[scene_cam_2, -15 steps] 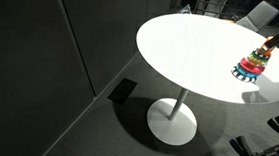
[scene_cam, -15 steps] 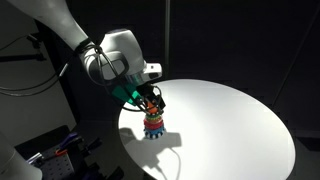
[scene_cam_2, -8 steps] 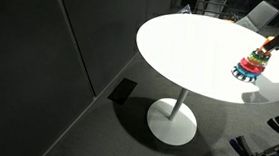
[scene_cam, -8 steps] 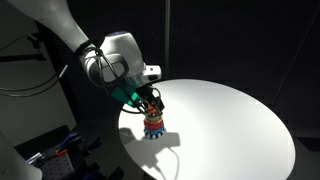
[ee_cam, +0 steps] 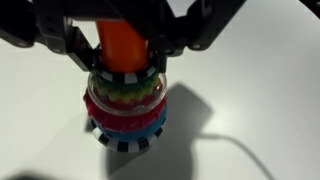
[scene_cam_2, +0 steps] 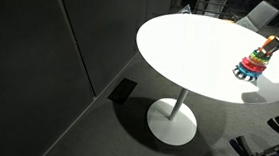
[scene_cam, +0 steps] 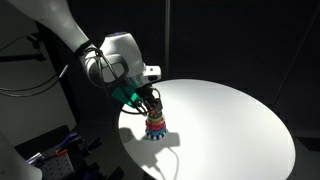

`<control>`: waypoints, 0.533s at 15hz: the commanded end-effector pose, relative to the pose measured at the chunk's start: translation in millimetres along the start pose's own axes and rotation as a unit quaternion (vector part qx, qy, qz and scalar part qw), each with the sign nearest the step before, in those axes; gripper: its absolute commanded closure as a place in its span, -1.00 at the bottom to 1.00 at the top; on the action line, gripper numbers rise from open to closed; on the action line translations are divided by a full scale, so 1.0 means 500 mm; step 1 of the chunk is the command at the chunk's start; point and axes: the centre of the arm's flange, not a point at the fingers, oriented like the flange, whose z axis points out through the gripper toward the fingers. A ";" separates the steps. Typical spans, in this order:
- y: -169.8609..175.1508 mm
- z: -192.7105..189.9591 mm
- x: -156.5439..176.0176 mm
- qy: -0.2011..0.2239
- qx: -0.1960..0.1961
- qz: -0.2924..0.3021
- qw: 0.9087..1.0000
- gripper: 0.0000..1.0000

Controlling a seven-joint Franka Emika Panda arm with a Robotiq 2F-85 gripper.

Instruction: Move the orange stand to the left then put the stripped ring on the table

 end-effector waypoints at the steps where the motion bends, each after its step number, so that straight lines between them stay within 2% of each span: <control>1: 0.009 -0.006 0.004 0.008 0.003 0.013 1.000 0.20; 8: 0.019 -0.053 0.027 0.021 -0.006 0.020 1.000 0.20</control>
